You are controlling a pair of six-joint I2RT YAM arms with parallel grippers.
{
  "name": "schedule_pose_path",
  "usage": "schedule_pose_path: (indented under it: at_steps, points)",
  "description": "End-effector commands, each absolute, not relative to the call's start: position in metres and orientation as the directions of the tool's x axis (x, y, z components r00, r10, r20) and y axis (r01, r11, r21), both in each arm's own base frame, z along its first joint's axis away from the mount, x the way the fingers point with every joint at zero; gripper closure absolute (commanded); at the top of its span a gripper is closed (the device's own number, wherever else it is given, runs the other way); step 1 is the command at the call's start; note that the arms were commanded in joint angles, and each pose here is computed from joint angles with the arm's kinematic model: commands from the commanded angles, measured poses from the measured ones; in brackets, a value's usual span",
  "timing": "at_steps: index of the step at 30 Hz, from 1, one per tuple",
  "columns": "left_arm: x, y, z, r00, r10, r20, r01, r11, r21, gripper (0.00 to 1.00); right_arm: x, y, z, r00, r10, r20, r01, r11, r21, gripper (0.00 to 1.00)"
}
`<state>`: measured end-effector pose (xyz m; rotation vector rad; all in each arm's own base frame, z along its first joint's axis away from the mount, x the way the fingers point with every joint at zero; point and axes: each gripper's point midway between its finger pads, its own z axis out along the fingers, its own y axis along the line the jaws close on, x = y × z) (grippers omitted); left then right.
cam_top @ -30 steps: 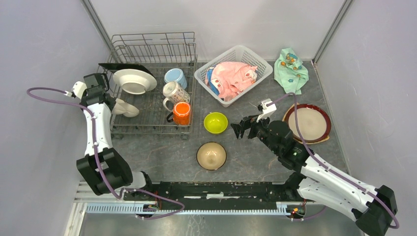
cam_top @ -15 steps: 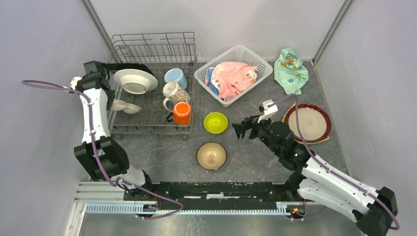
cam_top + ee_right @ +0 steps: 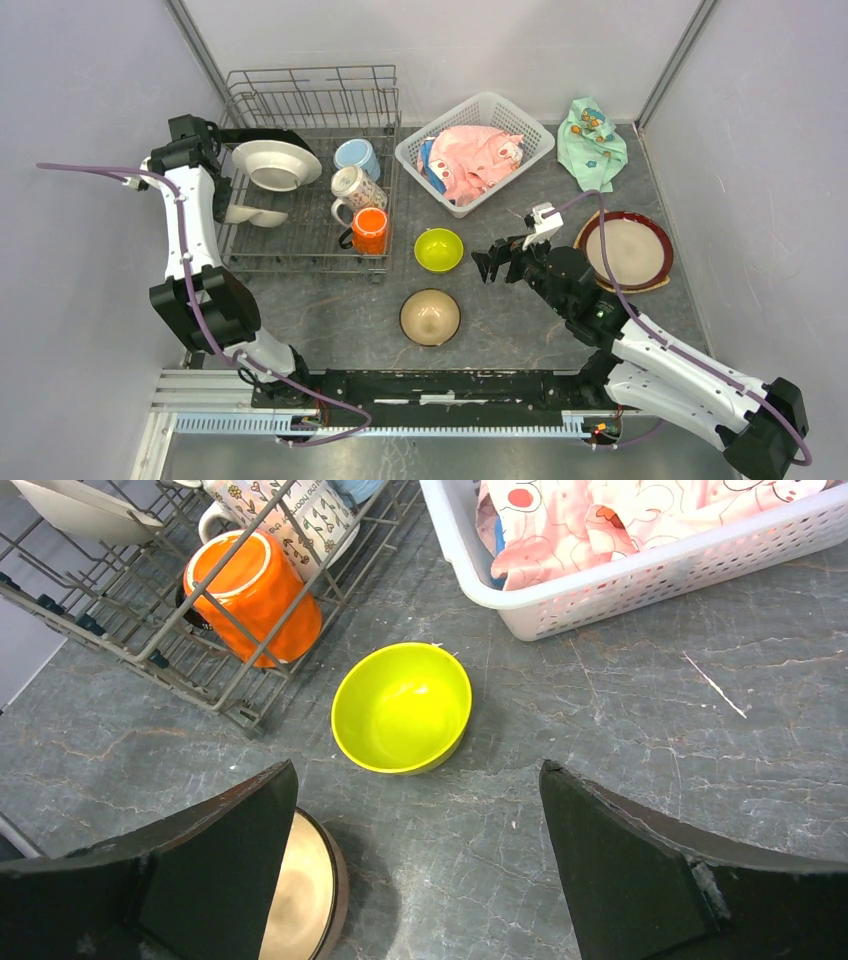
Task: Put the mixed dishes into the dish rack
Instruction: Pick up the plate from the dish rack.
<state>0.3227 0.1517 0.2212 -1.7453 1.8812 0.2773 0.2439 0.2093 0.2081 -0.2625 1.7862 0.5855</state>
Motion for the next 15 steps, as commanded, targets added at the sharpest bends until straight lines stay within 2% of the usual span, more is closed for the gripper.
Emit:
schedule_pose_path:
  at_steps: [1,15]
  points:
    - [0.383,0.159,0.362,0.371,-0.809,-0.456,-0.699,0.08,-0.711,0.98,0.245,0.212,0.222,-0.261,0.136,-0.956,-0.48,0.841,0.25,0.02]
    - [0.38,0.16,0.375,0.373,-0.808,-0.456,-0.688,0.089,-0.72,0.98,0.241,0.206,0.222,-0.258,0.147,-0.955,-0.472,0.843,0.257,0.02]
